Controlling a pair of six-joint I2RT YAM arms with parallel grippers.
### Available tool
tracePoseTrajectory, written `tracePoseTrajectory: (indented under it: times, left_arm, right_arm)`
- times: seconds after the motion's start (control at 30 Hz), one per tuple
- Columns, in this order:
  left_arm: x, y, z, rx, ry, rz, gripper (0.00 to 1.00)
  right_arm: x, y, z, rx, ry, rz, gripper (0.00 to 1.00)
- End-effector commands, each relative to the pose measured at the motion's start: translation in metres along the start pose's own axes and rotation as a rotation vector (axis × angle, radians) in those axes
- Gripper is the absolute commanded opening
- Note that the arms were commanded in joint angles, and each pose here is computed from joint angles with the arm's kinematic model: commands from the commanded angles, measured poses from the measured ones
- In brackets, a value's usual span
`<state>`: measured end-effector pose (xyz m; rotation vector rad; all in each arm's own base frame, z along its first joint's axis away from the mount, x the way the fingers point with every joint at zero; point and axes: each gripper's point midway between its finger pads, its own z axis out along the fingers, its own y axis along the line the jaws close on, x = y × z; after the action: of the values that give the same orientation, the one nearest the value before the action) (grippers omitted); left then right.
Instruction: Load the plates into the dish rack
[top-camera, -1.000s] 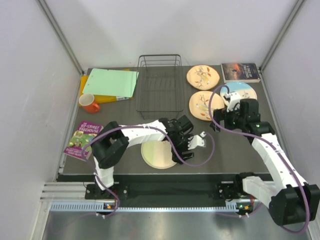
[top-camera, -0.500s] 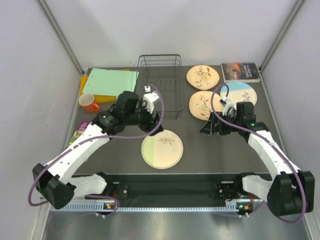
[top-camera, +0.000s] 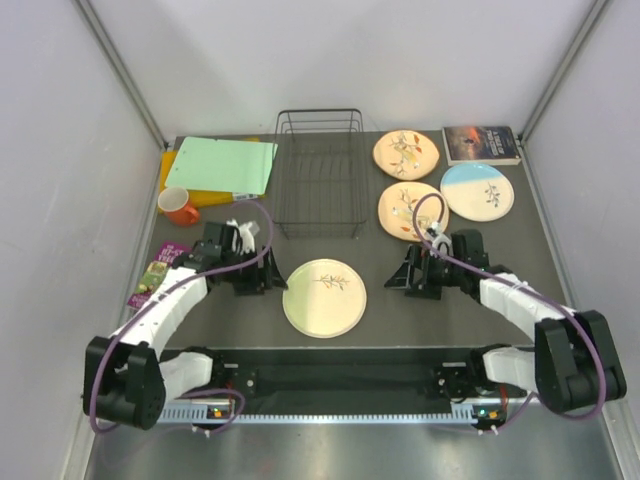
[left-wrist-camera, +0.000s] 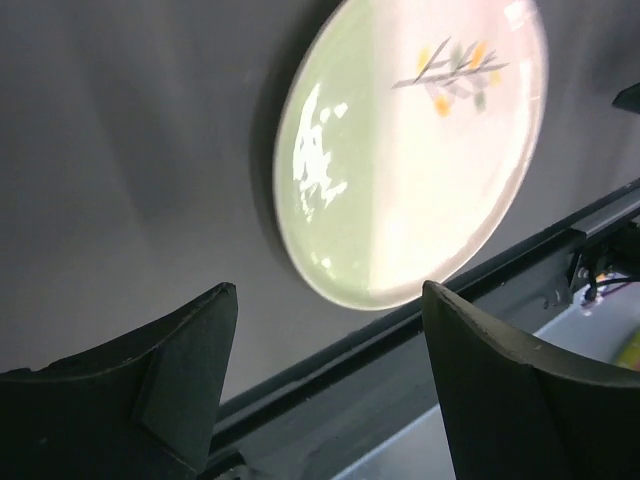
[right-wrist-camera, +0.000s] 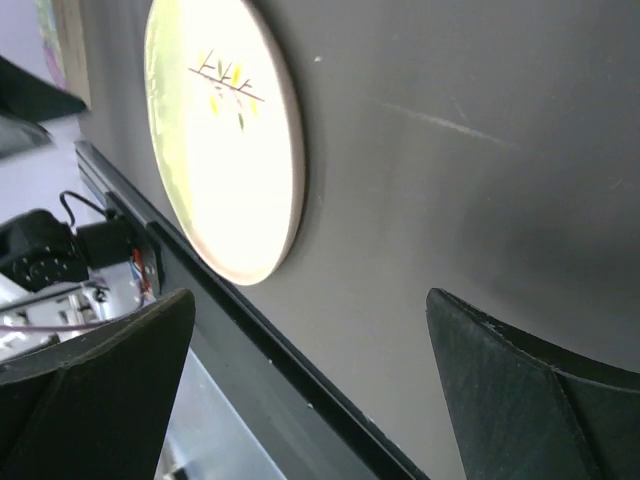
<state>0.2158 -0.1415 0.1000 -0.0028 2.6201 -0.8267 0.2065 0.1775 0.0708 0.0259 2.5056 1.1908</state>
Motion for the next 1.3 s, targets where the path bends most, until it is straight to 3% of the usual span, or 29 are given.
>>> tracePoseTrajectory:
  times: [0.0, 0.33, 0.77, 0.93, 1.13, 1.27]
  left_arm:
    - [0.012, 0.004, 0.021, 0.043, 0.010, -0.171, 0.79]
    - [0.032, 0.023, 0.060, 0.053, 0.054, -0.338, 0.78]
    - [0.051, -0.013, 0.096, 0.100, 0.138, -0.229, 0.78]
    - [0.049, -0.026, 0.106, 0.128, 0.143, -0.209, 0.78]
    - [0.050, -0.027, 0.107, 0.120, 0.155, -0.190, 0.78]
    - [0.058, -0.022, 0.103, 0.101, 0.167, -0.185, 0.78]
  right_arm:
    - [-0.010, 0.003, 0.022, -0.022, -0.031, 0.066, 0.98]
    - [0.020, 0.005, 0.061, -0.041, 0.079, 0.208, 0.98]
    - [0.033, 0.017, 0.092, -0.078, 0.113, 0.324, 0.98]
    - [0.031, 0.024, 0.098, -0.103, 0.118, 0.300, 0.97]
    - [0.026, 0.017, 0.095, -0.061, 0.097, 0.265, 0.76]
    - [0.013, 0.019, 0.093, -0.062, 0.054, 0.225, 0.47]
